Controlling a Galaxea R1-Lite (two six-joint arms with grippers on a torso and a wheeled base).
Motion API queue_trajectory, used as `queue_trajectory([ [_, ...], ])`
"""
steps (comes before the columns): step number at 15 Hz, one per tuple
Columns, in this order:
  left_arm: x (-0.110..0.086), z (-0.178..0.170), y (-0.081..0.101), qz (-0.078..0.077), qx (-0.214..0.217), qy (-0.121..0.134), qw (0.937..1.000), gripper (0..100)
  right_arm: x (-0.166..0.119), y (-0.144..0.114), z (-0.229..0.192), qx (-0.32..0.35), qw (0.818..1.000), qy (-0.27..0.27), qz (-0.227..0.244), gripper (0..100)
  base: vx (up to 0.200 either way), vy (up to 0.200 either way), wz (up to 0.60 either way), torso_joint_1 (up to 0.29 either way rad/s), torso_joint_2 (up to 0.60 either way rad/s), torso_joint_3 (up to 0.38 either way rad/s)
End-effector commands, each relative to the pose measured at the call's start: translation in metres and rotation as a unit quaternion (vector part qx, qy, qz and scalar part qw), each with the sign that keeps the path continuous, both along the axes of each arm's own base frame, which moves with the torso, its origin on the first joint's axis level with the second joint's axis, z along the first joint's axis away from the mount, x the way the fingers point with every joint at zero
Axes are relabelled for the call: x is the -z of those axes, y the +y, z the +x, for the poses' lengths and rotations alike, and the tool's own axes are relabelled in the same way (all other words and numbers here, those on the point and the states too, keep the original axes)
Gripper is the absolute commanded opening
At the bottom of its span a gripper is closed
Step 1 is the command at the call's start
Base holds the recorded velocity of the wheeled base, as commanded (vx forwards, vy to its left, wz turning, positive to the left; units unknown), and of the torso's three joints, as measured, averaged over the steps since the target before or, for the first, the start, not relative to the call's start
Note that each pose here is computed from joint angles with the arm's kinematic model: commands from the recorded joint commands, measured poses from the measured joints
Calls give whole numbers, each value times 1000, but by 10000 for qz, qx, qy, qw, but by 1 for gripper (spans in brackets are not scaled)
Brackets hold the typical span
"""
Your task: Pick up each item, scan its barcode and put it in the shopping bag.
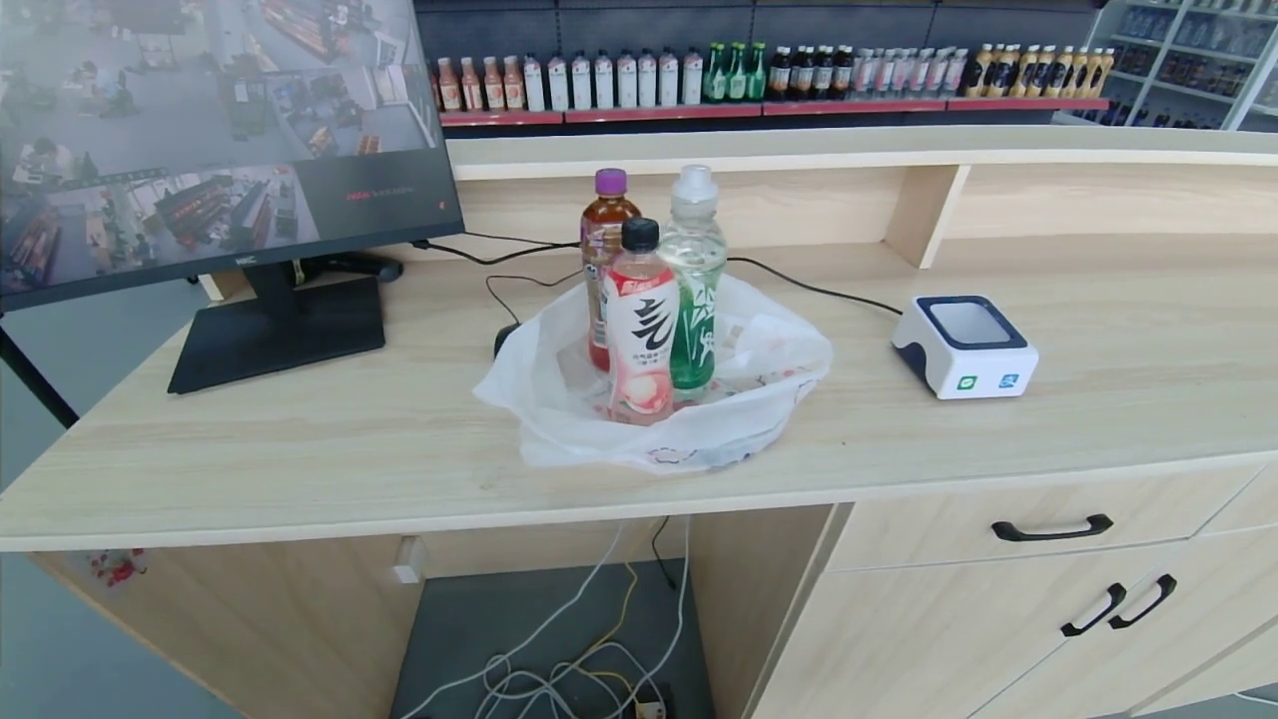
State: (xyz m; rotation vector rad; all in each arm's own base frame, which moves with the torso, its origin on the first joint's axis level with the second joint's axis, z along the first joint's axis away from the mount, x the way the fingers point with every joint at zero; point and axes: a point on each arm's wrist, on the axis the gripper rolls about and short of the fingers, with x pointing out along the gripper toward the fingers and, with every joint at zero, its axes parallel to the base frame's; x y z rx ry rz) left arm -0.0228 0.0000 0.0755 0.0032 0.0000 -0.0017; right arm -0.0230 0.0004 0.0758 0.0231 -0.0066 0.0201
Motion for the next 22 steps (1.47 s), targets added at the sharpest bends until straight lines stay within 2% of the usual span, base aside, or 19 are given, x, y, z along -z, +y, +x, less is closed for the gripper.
queue_trajectory([
  [1,0,0,0,-1,-1,0,10000,100,0,0,0,0,10000,11,-1,100,0,-200,0,22,2,2],
  [14,0,0,0,-8,-1,0,10000,100,0,0,0,-7,10000,19,-1,100,0,-200,0,2,2,1],
  [22,0,0,0,-8,-1,0,10000,100,0,0,0,-7,10000,18,-24,100,0,0,0,0,0,0],
])
